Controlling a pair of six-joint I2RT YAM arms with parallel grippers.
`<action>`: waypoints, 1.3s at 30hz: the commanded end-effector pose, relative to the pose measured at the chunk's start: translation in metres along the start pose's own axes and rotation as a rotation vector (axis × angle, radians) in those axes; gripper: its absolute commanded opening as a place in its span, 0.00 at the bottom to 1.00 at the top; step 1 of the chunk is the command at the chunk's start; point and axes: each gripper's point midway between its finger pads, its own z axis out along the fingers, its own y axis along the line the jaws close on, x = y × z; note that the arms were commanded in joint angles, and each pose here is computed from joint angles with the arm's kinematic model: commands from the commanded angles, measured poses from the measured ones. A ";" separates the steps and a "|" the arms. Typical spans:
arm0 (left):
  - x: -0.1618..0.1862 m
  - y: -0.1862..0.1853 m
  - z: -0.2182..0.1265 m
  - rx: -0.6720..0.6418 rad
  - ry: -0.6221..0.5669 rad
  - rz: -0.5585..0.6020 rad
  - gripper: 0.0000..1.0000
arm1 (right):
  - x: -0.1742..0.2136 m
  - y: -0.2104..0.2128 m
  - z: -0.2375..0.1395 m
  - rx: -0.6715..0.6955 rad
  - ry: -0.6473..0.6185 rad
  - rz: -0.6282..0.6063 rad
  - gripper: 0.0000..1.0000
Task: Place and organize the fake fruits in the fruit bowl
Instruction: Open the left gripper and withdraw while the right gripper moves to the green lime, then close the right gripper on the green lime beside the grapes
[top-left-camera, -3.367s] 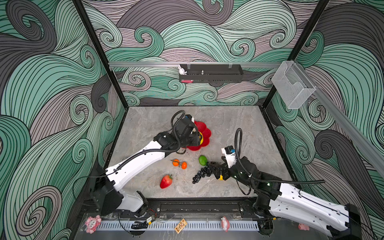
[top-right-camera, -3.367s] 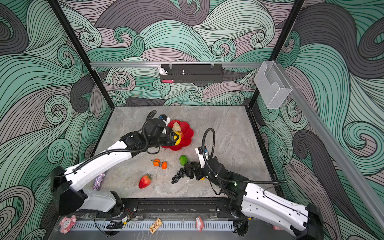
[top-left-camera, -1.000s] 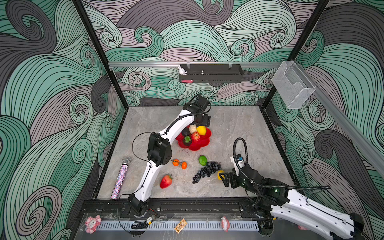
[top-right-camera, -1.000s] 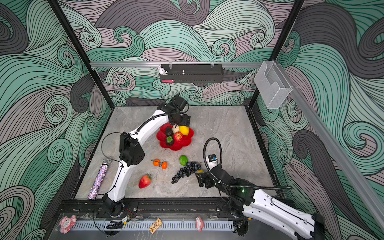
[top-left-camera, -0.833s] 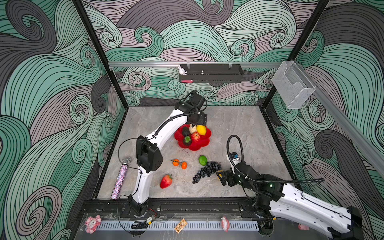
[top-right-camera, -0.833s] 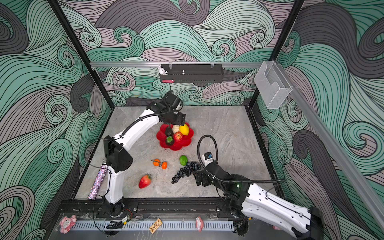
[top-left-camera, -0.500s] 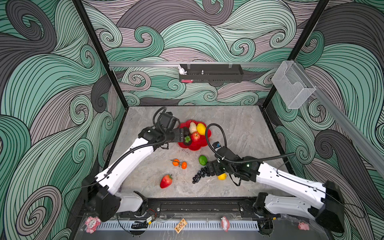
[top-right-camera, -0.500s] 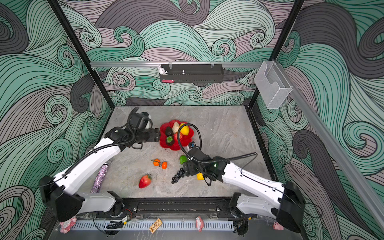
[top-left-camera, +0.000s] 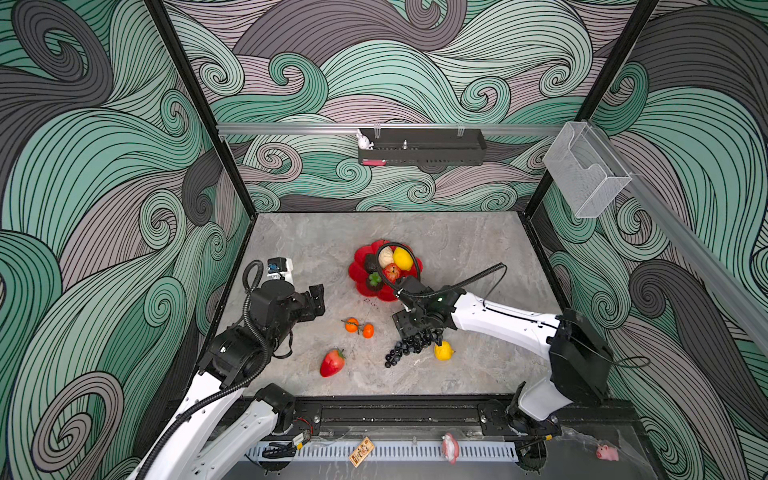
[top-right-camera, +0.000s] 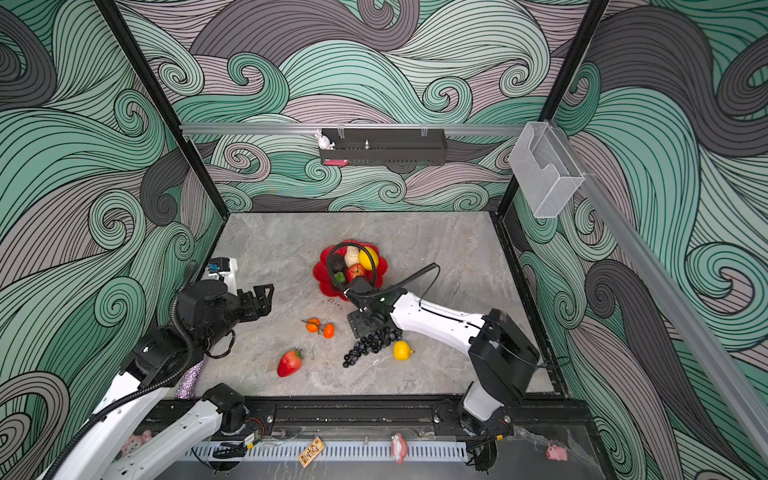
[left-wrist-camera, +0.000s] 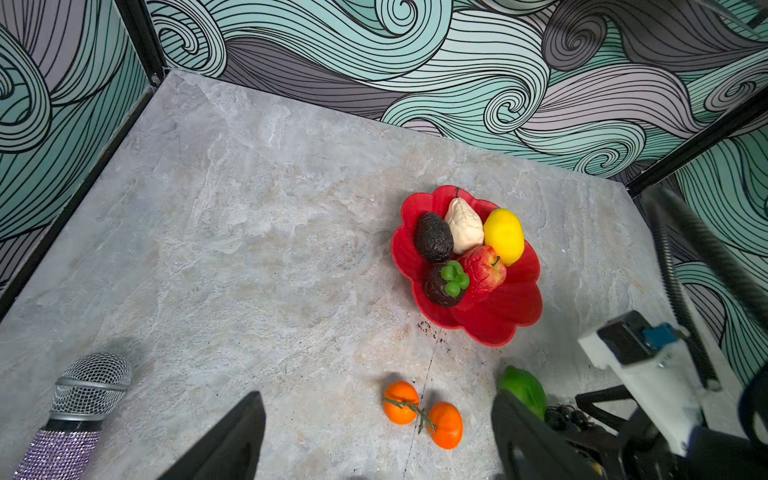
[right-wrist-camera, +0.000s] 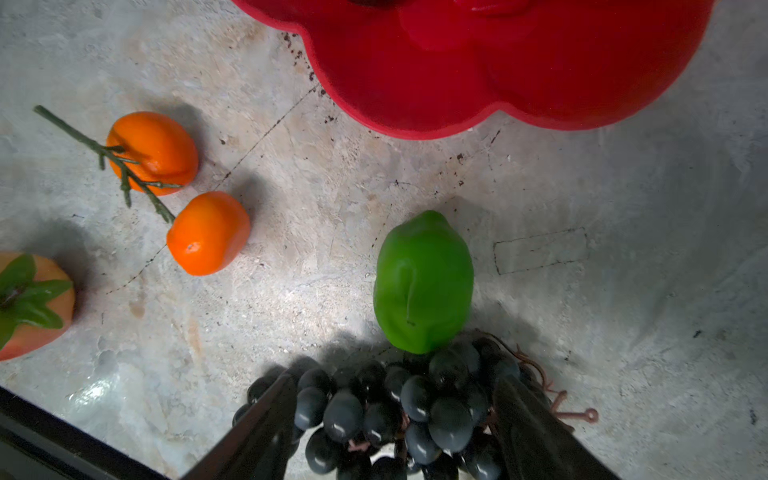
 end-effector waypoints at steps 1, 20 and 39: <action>0.004 0.009 -0.007 -0.017 -0.014 0.039 0.88 | -0.006 -0.003 0.007 0.023 0.020 -0.011 0.74; 0.013 0.016 -0.027 0.018 -0.036 0.038 0.89 | -0.013 -0.017 0.049 0.128 0.081 -0.032 0.58; 0.019 0.007 -0.017 0.046 0.008 0.045 0.90 | -0.027 0.000 0.011 -0.018 -0.071 -0.048 0.44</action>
